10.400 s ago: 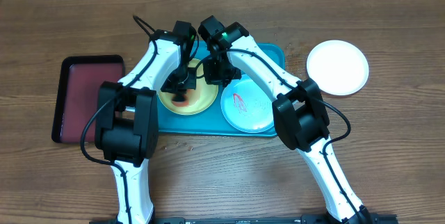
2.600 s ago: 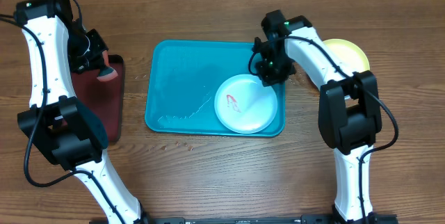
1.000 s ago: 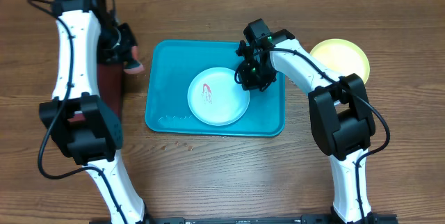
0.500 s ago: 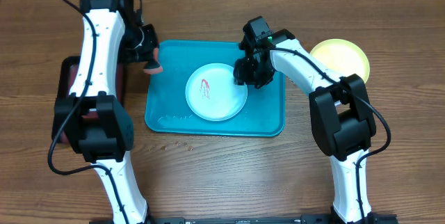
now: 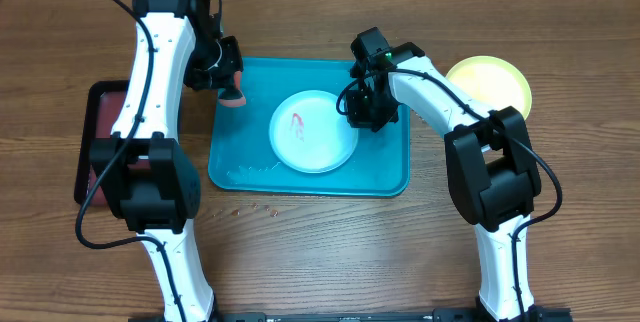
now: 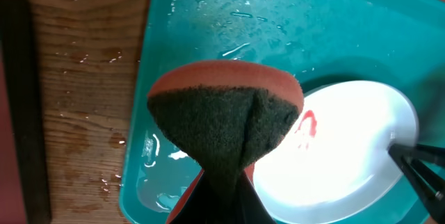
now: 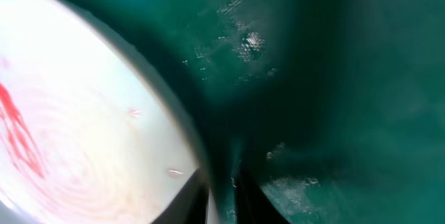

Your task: Clean dirty plates on tray and stack at the side

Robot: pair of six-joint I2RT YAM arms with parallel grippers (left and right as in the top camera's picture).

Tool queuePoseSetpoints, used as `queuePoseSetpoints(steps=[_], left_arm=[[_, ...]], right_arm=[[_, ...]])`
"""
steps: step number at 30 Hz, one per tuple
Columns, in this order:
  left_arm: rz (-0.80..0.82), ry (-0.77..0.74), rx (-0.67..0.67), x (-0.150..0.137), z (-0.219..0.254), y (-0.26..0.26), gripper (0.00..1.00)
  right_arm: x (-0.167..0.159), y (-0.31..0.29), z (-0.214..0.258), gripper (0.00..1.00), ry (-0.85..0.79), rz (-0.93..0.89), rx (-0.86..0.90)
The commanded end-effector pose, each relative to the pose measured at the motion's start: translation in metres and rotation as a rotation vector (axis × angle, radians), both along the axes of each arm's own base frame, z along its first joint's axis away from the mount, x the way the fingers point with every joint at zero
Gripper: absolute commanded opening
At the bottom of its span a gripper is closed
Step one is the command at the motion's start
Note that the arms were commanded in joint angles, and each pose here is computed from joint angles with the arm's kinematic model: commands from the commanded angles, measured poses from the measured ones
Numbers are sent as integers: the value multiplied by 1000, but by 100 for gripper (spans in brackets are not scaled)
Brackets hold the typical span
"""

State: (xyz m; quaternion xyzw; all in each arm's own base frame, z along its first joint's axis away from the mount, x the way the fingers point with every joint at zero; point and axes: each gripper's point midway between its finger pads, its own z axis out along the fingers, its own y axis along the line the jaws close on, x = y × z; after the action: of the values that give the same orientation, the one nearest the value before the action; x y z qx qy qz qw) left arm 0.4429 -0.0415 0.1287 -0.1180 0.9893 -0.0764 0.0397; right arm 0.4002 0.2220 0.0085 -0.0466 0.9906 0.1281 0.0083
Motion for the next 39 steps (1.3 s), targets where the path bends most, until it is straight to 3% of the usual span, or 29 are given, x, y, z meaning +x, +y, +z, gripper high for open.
queuePoseSetpoints(steps=[1,18,28,33,39], left_arm=[[-56,7,-10,-2,-5,-18,4],[-155,20,-49,-16,-71,-93,4],[-195,-36,-77,-12,-77,-128,4],[-141,-53,21,-8,-83,-116,4],[-140,-34,22,-16,-100,-115,4]], right_arm=[[1,-7,-11,4,4,-56,-47],[4,23,-6,4,-15,-62,45],[2,37,-6,4,-47,-28,38],[1,38,-6,4,-47,-25,37],[2,39,-6,4,-49,-25,39]])
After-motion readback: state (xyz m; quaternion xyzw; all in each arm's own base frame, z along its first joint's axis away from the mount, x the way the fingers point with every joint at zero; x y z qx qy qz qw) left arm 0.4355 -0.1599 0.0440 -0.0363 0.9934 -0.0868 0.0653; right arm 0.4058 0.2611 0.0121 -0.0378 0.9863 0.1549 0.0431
